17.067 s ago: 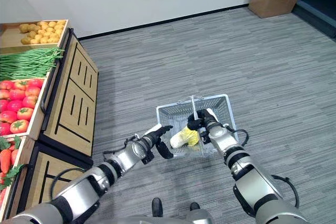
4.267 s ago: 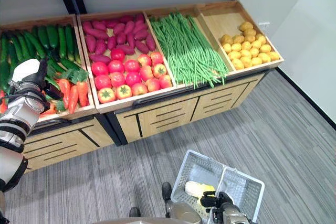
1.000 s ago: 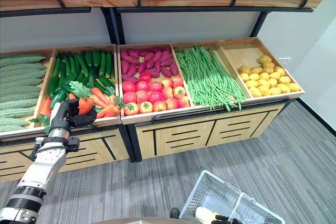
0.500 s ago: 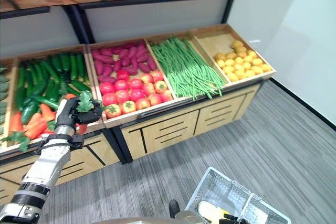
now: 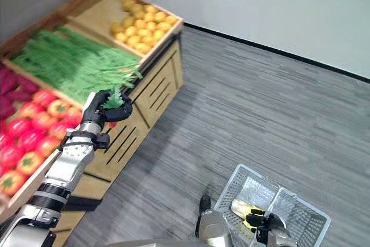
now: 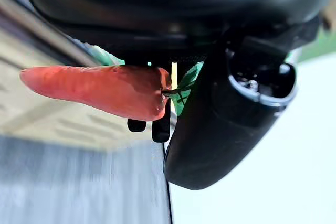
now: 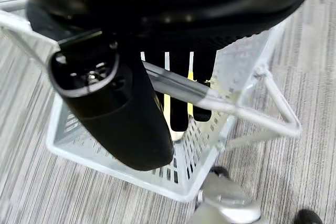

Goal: Get the vegetables into the basket

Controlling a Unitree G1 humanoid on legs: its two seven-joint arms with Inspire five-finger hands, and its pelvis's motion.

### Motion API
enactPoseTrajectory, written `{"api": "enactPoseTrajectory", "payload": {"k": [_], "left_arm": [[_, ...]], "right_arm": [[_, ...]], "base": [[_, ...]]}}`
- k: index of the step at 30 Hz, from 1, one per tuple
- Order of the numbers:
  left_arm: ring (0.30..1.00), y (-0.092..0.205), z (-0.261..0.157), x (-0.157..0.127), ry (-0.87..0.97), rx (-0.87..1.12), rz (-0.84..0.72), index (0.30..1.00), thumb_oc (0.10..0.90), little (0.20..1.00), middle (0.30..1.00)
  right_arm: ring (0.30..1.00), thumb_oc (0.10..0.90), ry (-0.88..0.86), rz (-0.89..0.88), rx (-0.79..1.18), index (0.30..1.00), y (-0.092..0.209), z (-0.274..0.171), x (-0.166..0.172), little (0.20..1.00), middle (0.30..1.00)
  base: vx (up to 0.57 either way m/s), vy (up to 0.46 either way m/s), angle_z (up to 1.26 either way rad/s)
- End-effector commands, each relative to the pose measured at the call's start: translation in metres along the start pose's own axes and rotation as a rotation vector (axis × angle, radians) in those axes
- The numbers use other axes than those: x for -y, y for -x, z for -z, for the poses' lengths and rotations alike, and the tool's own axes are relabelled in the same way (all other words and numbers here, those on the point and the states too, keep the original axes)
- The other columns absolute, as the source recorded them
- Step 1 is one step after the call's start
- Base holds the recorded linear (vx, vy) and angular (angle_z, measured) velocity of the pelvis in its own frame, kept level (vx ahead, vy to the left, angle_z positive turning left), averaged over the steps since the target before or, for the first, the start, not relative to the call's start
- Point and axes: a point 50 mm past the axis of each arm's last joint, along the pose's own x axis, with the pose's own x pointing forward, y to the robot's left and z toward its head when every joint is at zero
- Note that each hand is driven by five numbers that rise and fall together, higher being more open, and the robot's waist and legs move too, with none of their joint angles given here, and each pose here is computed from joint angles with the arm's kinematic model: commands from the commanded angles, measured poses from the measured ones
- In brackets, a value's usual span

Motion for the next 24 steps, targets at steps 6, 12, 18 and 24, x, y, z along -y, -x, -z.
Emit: {"api": "enactPoseTrajectory", "payload": {"k": [6, 12, 18, 24], "left_arm": [[0.300, -0.015, -0.070, 0.013, 0.071, 0.324, 0.025, 0.300, 0.400, 0.300, 0.300], [0.300, -0.008, -0.056, 0.001, 0.101, 0.283, -0.039, 0.300, 0.400, 0.300, 0.300], [0.300, 0.005, -0.030, -0.014, 0.128, 0.199, -0.120, 0.300, 0.400, 0.300, 0.300], [0.300, 0.010, -0.027, -0.016, 0.123, 0.190, -0.120, 0.300, 0.400, 0.300, 0.300]], "right_arm": [[0.300, 0.400, 0.001, 0.049, 0.036, 0.300, 0.001, 0.000, 0.014, 0.300, 0.300], [0.300, 0.400, 0.019, 0.082, 0.039, 0.300, 0.000, -0.005, 0.026, 0.300, 0.300], [0.300, 0.400, 0.033, 0.094, 0.010, 0.300, 0.001, -0.001, 0.036, 0.300, 0.300], [0.300, 0.400, 0.051, 0.091, 0.026, 0.300, 0.000, -0.005, 0.036, 0.300, 0.300]], "base": [[0.12, -0.308, -0.28], [0.09, -0.271, -0.69], [0.14, -0.003, -1.28], [0.12, 0.041, -0.49]]}}
